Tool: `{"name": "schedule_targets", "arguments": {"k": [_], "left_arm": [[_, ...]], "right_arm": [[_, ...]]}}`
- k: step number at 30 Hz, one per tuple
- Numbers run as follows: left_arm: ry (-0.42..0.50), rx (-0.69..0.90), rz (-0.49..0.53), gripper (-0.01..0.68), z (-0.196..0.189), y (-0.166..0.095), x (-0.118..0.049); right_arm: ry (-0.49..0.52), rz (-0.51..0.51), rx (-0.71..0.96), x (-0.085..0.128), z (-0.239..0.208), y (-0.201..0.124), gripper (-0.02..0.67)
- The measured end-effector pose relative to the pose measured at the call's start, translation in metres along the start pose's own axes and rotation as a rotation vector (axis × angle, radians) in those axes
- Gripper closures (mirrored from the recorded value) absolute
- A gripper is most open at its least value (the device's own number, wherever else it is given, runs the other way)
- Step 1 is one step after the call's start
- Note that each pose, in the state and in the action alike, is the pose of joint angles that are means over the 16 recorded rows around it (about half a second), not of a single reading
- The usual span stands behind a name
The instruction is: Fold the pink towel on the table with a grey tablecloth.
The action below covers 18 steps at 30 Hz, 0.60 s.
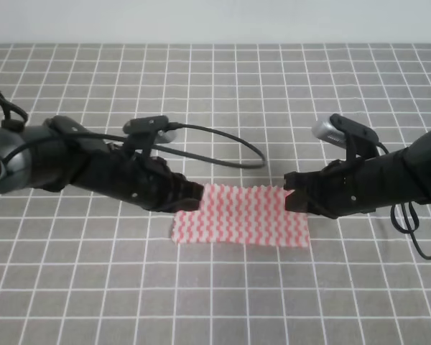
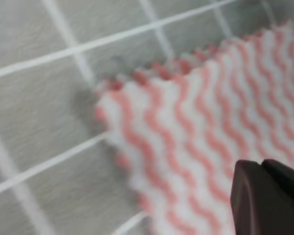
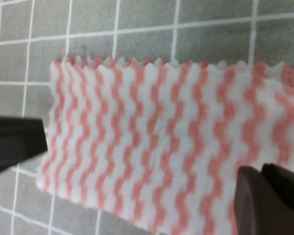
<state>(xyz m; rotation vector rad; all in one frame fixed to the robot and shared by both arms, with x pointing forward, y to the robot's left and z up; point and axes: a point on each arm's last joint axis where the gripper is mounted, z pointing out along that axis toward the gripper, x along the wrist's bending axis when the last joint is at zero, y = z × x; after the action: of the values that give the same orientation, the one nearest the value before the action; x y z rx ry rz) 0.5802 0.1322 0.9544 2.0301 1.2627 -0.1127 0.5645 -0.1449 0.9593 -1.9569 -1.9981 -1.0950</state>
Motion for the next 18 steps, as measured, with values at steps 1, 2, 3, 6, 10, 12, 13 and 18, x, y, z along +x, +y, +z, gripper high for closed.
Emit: {"name": "schedule_targets", "arguments": {"k": [1, 2, 3, 6, 10, 12, 13, 18], "left_arm": [[0.001, 0.009, -0.008, 0.675, 0.002, -0.001, 0.002], [0.002, 0.017, -0.016, 0.675, 0.003, -0.002, 0.005], [0.004, 0.025, -0.023, 0.675, 0.005, -0.004, 0.007], [0.009, 0.046, -0.043, 0.675, 0.008, -0.007, 0.014], [0.012, 0.069, -0.057, 0.675, 0.011, -0.01, 0.02], [0.011, 0.079, -0.059, 0.675, 0.012, -0.012, 0.022], [0.01, 0.084, -0.059, 0.675, 0.013, -0.013, 0.022], [0.01, 0.103, -0.062, 0.675, 0.016, -0.015, 0.024]], "right_arm": [[0.003, 0.001, 0.003, 0.0, 0.0, 0.0, 0.587], [0.005, 0.002, 0.003, 0.0, -0.001, 0.001, 0.576], [0.007, 0.001, 0.003, 0.001, -0.001, 0.001, 0.564], [0.014, -0.001, 0.0, 0.002, -0.002, 0.003, 0.532], [0.016, -0.006, -0.01, 0.004, -0.003, 0.006, 0.498], [0.014, -0.006, -0.015, 0.004, -0.003, 0.008, 0.489], [0.013, -0.005, -0.016, 0.003, -0.003, 0.009, 0.487], [0.005, 0.005, -0.014, 0.0, -0.003, 0.012, 0.482]]}}
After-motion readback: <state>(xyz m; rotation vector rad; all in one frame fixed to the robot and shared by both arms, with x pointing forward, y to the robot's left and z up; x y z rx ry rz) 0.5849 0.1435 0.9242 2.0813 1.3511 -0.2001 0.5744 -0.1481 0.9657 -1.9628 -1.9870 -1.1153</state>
